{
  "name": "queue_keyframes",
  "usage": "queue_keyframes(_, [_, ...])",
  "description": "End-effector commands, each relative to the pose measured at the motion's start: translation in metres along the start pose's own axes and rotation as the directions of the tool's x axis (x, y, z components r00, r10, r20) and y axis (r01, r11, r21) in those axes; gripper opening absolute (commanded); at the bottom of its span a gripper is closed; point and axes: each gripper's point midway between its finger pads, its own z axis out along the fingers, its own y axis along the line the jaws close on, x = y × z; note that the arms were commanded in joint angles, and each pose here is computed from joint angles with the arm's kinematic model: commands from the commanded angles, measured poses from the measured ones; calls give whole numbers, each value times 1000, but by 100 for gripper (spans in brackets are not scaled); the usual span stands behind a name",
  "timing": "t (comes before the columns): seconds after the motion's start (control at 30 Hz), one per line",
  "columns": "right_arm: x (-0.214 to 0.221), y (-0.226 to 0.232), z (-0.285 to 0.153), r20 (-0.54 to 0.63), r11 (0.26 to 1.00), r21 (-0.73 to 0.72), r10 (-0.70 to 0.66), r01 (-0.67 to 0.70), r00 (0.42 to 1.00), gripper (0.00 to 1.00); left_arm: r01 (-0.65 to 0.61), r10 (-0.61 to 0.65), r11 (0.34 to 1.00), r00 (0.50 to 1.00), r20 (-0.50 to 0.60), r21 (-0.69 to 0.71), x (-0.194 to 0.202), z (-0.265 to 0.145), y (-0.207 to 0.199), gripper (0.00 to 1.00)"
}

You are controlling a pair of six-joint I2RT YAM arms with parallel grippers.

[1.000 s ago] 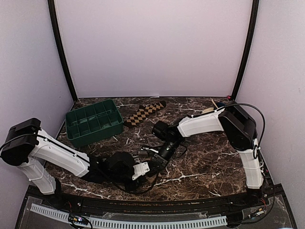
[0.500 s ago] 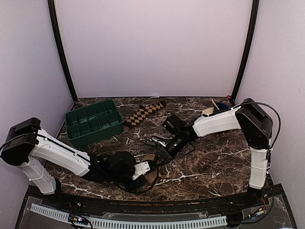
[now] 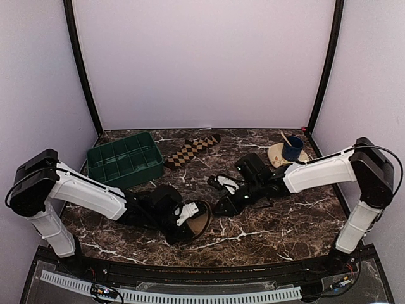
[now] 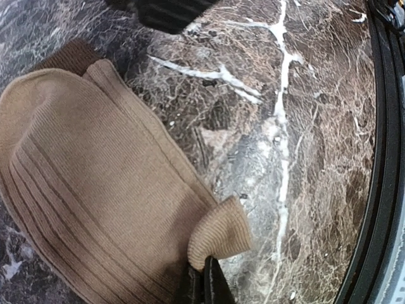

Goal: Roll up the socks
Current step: Roll the sock at the center of the board.

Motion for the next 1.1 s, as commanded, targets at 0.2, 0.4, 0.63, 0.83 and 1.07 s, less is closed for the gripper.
queue_keyframes(0.2, [0,10,-4,91,938,264,-257,225,962,32,127,-110,980,988,-112,155,4,-1,-8,0])
queue_keyframes(0.4, [-3,29,-14,106,853,386,-418,350,902,33,193,-161,955,975,-153,223,4,-3,-4,0])
queue_keyframes(0.63, [10,55,-9,68,761,437,-559,479,826,37,266,-225,929,958,-178,258,6,-7,7,0])
queue_keyframes(0.83, [20,75,4,6,678,446,-655,584,756,40,298,-249,908,949,-193,294,3,-10,10,0])
queue_keyframes(1.07, [31,96,32,-92,571,413,-749,710,656,40,318,-252,891,940,-230,325,3,-9,11,0])
